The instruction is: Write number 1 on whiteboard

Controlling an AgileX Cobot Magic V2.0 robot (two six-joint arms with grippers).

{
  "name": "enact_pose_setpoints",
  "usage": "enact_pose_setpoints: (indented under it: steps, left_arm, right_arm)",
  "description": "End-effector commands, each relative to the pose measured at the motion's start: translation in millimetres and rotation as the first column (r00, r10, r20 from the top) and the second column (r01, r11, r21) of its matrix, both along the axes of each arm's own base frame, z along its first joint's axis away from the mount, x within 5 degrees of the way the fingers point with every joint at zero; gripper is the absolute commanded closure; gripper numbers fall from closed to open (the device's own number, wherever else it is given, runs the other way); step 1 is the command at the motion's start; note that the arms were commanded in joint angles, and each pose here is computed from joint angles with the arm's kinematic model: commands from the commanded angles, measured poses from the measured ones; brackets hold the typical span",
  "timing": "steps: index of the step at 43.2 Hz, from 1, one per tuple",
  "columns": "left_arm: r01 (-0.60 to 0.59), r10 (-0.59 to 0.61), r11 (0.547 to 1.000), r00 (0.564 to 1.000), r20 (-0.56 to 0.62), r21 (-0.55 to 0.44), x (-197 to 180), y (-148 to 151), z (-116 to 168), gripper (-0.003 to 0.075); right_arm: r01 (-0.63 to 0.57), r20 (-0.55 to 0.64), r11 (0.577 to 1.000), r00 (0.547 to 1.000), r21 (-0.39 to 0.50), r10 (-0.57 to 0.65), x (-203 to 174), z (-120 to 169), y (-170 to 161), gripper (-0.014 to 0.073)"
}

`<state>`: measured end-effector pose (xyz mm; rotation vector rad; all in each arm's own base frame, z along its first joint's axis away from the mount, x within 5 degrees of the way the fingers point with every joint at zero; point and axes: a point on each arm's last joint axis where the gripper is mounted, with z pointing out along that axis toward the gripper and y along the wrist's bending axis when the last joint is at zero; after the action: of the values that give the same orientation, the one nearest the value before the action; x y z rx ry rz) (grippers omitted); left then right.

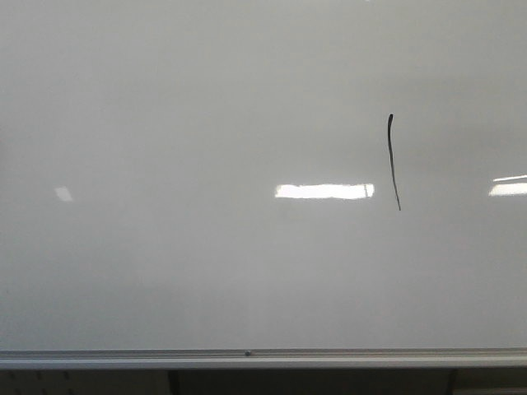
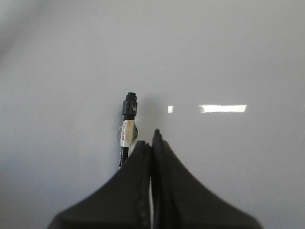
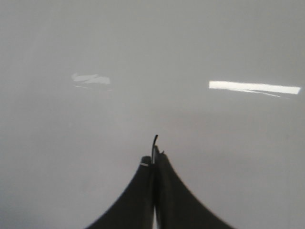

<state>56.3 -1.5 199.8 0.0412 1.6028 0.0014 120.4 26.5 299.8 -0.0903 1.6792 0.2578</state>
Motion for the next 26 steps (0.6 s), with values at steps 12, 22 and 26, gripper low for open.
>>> enact_pose_setpoints:
  steps: [12,22,26]
  left_arm:
    - [-0.002,0.004,1.0,0.998,0.067,-0.021,0.7,0.2,0.1,0.0741]
    - [-0.002,0.004,1.0,0.998,0.067,-0.021,0.7,0.2,0.1,0.0741]
    - [-0.002,0.004,1.0,0.998,0.067,-0.021,0.7,0.2,0.1,0.0741]
  right_arm:
    - [0.185,0.151,0.982,0.971,0.027,-0.187,-43.3,-41.9,-23.8,0.0656]
    - [0.235,0.113,0.971,0.965,0.033,-0.237,-58.2,-68.8,-27.0,0.0656]
    - [0.229,0.095,0.973,0.969,0.01,-0.229,-61.8,-78.9,-26.3,0.0656]
